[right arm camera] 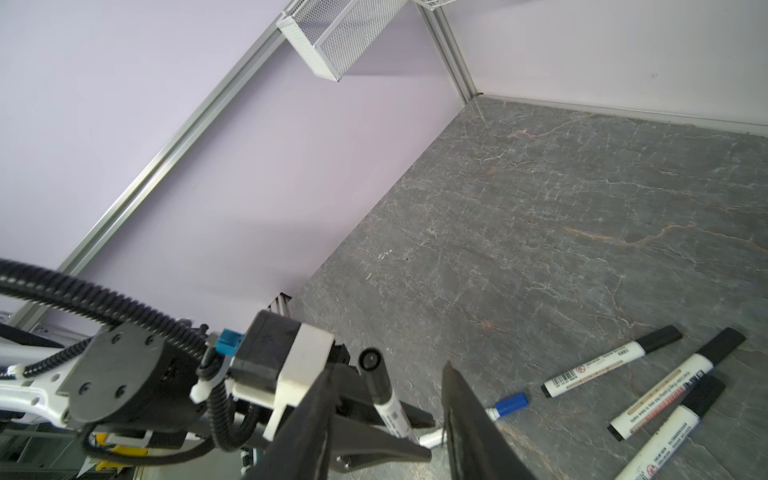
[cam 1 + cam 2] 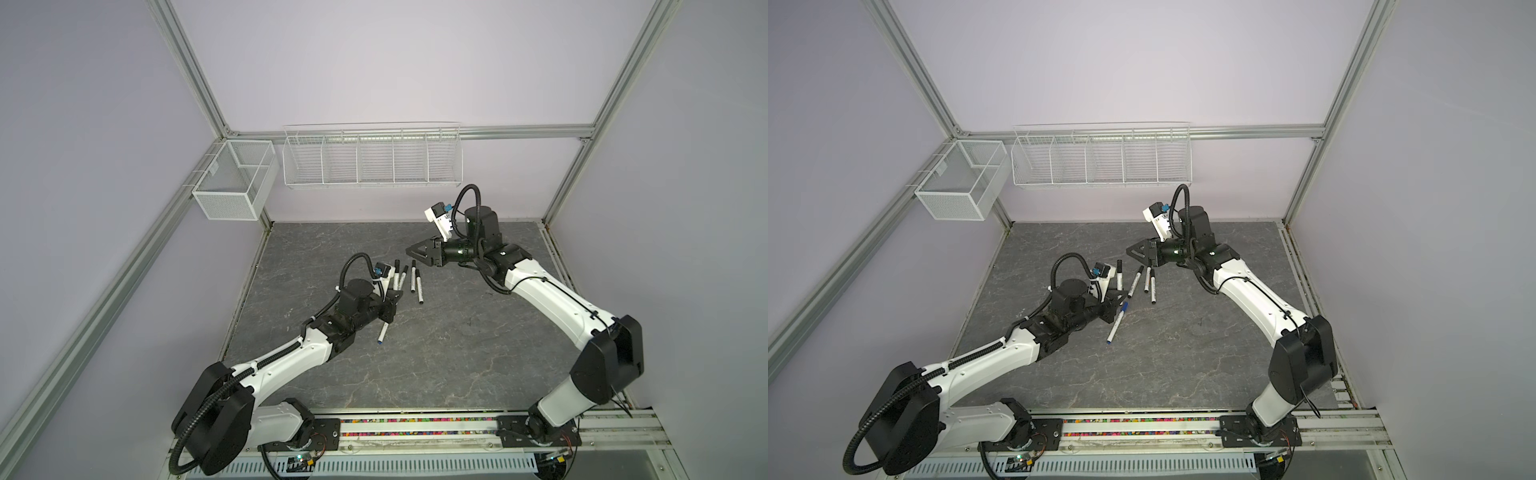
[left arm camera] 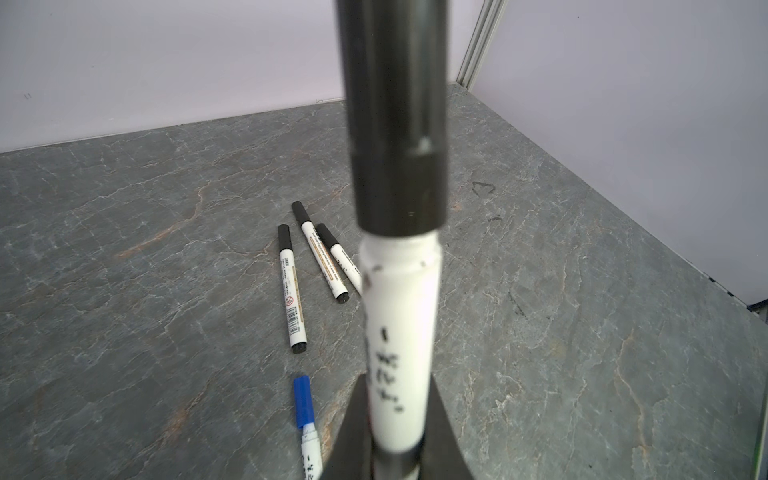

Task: Insert the pens into the pen caps
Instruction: 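Lower the black cap onto the marker tip with the right gripper, then press the black cap down onto the marker with the right gripper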

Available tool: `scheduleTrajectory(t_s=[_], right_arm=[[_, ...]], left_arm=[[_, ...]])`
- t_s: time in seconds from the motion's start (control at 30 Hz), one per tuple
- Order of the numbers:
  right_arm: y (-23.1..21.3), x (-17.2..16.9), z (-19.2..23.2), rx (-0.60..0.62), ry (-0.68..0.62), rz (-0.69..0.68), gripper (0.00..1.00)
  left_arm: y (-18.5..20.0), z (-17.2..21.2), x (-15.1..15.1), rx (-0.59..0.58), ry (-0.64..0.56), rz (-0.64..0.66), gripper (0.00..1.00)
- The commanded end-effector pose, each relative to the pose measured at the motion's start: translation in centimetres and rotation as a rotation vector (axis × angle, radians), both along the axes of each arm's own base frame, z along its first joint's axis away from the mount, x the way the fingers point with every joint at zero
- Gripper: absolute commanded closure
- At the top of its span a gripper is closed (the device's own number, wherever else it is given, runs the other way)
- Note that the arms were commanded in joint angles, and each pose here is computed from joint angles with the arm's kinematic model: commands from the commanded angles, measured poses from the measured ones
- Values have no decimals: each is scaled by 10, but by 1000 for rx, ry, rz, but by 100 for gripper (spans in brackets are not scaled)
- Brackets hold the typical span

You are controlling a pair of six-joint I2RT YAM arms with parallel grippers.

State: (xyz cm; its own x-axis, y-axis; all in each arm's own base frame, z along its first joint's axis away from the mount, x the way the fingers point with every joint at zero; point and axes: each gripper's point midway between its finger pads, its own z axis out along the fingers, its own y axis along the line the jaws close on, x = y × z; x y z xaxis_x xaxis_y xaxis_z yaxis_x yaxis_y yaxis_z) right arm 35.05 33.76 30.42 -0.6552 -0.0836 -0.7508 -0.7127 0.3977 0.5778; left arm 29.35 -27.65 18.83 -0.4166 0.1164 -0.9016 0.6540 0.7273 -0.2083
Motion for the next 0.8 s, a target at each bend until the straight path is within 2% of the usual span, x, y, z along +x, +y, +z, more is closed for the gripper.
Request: scheduleTrajectory(t_s=[0.0,0.17,0.47,0.77], right_arm=[[18,-2,-8,-6,23,33,55],[29,-8,-13,-11,32,54,58],[29,-14,-44,-58,109,44,78],[20,-28,-85,-160,209,65,82]], left_arm=[[-2,3,-5,-22,-3,-9,100],[-3,1,-6,-29,4,-3,100],[-6,5,-6,-38,6,-12,100],[-10,31,-1,-64,-59,-15,100]])
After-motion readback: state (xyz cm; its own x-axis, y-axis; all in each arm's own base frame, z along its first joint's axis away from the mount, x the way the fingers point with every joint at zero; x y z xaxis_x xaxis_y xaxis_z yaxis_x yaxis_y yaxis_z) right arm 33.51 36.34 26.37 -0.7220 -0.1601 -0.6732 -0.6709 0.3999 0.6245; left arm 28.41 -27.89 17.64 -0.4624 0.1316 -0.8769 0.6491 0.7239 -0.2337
